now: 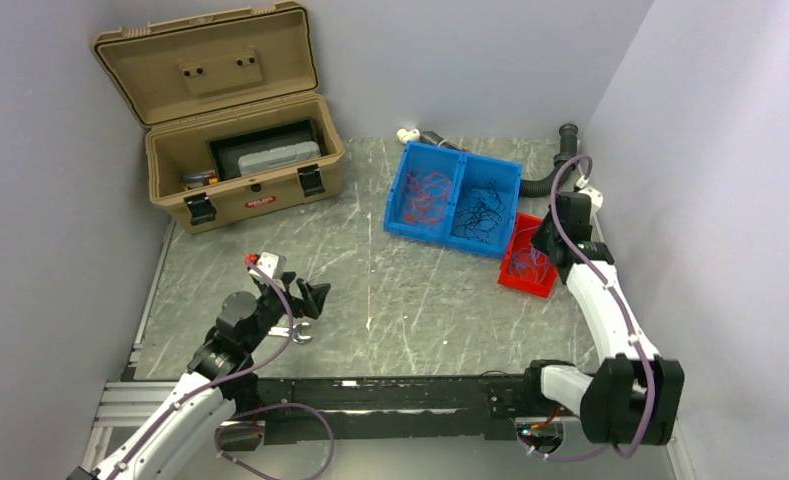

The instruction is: Untangle the cables

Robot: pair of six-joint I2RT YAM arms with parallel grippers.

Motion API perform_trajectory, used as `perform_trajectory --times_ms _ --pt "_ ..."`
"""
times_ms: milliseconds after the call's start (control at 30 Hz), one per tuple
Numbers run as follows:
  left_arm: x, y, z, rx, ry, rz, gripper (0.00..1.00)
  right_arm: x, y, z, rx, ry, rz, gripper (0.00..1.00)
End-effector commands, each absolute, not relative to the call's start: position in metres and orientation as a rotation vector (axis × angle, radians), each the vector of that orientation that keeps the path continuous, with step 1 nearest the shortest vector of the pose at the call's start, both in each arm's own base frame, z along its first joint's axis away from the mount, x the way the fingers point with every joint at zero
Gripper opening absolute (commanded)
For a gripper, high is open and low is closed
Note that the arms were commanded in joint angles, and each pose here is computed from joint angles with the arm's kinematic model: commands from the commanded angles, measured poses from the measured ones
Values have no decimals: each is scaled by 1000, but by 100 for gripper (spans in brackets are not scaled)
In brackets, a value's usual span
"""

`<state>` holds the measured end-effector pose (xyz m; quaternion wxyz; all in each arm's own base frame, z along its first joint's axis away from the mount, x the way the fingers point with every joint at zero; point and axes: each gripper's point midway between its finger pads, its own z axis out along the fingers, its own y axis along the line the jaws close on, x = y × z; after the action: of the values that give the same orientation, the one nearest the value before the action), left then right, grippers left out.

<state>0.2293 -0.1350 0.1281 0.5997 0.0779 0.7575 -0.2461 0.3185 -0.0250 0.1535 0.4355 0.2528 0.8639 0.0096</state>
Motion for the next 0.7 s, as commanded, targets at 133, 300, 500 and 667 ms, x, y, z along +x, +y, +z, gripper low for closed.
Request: perform_trajectory --times_ms 133,300,500,667 --pt "231 -138 140 190 1738 -585 99 346 -54 148 786 2127 -94 100" --pt "231 -140 140 193 1741 -591 99 343 -48 187 730 2048 -36 100" --pt "233 -141 146 185 1755 -595 99 335 0 235 491 1965 268 100" --pt "233 -136 148 172 1718 -581 99 309 59 250 215 1813 586 100"
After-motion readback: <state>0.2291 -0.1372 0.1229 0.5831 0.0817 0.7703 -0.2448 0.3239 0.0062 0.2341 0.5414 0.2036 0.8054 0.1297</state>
